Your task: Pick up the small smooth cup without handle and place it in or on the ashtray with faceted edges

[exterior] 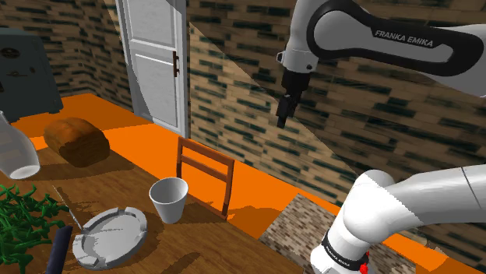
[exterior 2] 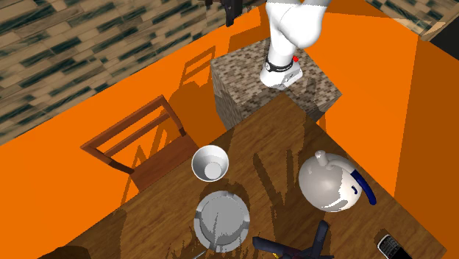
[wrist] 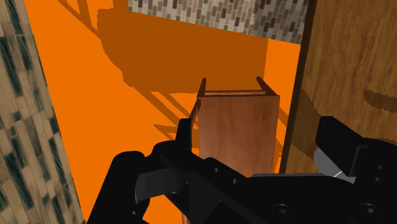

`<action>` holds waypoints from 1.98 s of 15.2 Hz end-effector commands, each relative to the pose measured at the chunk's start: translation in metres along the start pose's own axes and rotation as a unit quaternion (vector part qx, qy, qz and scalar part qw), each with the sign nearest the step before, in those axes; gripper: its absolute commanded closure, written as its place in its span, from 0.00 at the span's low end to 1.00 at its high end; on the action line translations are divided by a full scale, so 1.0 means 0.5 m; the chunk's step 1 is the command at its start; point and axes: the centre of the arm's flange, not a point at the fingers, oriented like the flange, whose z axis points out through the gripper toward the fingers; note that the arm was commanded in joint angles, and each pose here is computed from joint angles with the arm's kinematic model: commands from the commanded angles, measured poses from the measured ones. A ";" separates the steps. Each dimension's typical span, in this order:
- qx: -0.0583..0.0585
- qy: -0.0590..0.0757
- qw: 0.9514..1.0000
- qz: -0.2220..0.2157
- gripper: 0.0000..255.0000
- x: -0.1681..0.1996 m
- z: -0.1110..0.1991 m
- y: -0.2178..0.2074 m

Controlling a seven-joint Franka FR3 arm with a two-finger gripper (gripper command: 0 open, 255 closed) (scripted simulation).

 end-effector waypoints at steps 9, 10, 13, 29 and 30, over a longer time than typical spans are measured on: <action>0.038 0.000 0.999 0.003 0.00 0.131 0.129 -0.081; 0.042 0.000 0.999 0.003 0.00 0.147 0.145 -0.092; 0.057 0.001 0.998 0.004 0.00 0.196 0.192 -0.125; 0.132 0.001 0.991 0.009 0.00 0.460 0.423 -0.321; 0.136 0.001 0.991 0.009 0.00 0.477 0.436 -0.335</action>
